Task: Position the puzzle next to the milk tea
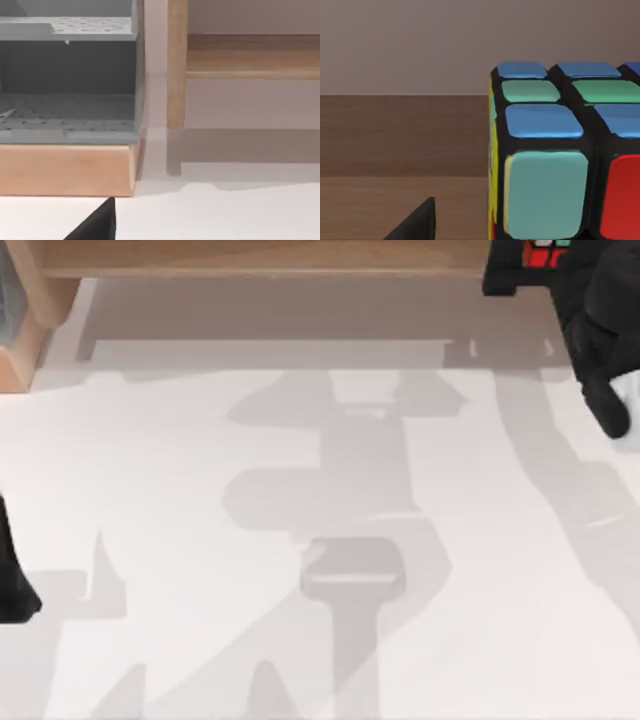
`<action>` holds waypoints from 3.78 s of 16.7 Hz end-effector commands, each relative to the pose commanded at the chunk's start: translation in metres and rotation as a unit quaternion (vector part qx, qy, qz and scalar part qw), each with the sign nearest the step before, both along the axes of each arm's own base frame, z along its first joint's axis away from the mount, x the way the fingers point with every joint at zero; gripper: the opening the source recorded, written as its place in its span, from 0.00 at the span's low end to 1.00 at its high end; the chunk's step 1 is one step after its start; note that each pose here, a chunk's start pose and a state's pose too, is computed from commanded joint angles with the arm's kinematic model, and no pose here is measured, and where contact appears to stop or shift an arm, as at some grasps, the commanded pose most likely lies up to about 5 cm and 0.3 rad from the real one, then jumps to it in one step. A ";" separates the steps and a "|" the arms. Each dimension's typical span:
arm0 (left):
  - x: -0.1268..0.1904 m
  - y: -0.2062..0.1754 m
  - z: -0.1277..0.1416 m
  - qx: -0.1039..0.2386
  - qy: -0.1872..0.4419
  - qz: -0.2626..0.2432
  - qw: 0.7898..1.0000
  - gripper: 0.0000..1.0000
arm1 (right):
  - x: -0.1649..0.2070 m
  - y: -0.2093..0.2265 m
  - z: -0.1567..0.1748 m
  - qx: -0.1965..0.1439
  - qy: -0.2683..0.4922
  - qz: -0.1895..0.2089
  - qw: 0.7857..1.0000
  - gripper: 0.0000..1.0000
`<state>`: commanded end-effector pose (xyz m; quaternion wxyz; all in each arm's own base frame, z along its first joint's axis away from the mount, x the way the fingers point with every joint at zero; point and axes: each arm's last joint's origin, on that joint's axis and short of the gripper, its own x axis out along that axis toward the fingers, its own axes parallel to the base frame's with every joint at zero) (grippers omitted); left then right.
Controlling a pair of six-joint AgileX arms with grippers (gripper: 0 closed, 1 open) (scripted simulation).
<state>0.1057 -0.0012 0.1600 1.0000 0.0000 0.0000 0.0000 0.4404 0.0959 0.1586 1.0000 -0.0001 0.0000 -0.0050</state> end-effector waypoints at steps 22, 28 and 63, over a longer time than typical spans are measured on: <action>0.000 0.000 0.000 0.000 0.000 0.000 1.000 1.00 | 0.000 0.001 0.001 0.001 -0.001 0.002 1.000 0.00; 0.000 0.000 0.000 0.000 0.000 0.000 1.000 1.00 | 0.000 0.001 0.010 0.001 -0.001 0.002 1.000 0.00; 0.000 0.000 0.000 0.000 0.000 0.000 1.000 1.00 | -0.169 -0.119 0.035 0.011 0.709 0.009 0.705 0.00</action>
